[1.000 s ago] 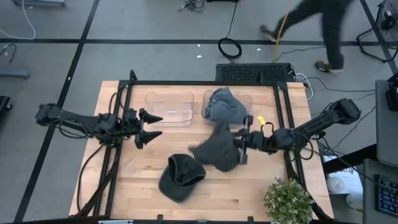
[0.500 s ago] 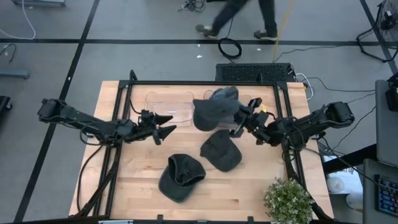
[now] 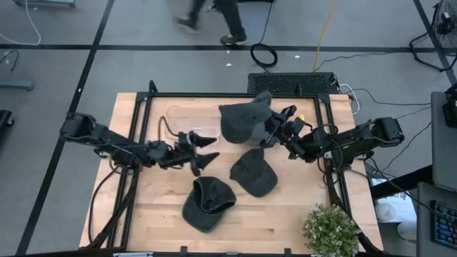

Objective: Pick & Place hat
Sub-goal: Put the bottom right black cap into the left transparent bin

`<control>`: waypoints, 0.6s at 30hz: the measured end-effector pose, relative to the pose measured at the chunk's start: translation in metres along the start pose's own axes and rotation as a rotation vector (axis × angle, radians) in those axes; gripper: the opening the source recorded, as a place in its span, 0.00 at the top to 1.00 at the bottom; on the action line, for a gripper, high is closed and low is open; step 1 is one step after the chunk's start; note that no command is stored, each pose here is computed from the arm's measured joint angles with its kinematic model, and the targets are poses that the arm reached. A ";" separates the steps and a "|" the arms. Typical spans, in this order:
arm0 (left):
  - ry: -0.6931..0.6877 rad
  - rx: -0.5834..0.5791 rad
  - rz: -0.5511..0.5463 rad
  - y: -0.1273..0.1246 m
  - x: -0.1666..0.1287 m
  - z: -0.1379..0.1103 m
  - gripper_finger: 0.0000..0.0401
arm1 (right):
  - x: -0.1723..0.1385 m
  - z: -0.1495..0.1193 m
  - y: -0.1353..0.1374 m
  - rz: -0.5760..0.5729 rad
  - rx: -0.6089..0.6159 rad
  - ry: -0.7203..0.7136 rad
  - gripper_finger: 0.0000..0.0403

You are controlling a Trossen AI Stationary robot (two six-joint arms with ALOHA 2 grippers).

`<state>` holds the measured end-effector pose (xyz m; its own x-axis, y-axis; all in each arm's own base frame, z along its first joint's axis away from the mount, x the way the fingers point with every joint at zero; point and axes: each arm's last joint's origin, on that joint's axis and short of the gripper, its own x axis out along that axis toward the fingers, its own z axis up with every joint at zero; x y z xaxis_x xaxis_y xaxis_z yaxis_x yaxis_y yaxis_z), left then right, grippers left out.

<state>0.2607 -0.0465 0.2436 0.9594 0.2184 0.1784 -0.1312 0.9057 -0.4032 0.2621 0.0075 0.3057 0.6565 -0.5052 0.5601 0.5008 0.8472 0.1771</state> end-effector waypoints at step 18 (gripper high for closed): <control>-0.039 0.156 0.070 -0.016 0.087 -0.011 0.17 | 0.016 0.013 0.008 0.016 -0.003 -0.031 1.00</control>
<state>0.3490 -0.0463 0.2558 0.9366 0.2942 0.1903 -0.2375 0.9324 -0.2726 0.2693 0.0087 0.3262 0.6468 -0.4864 0.5874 0.4923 0.8545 0.1655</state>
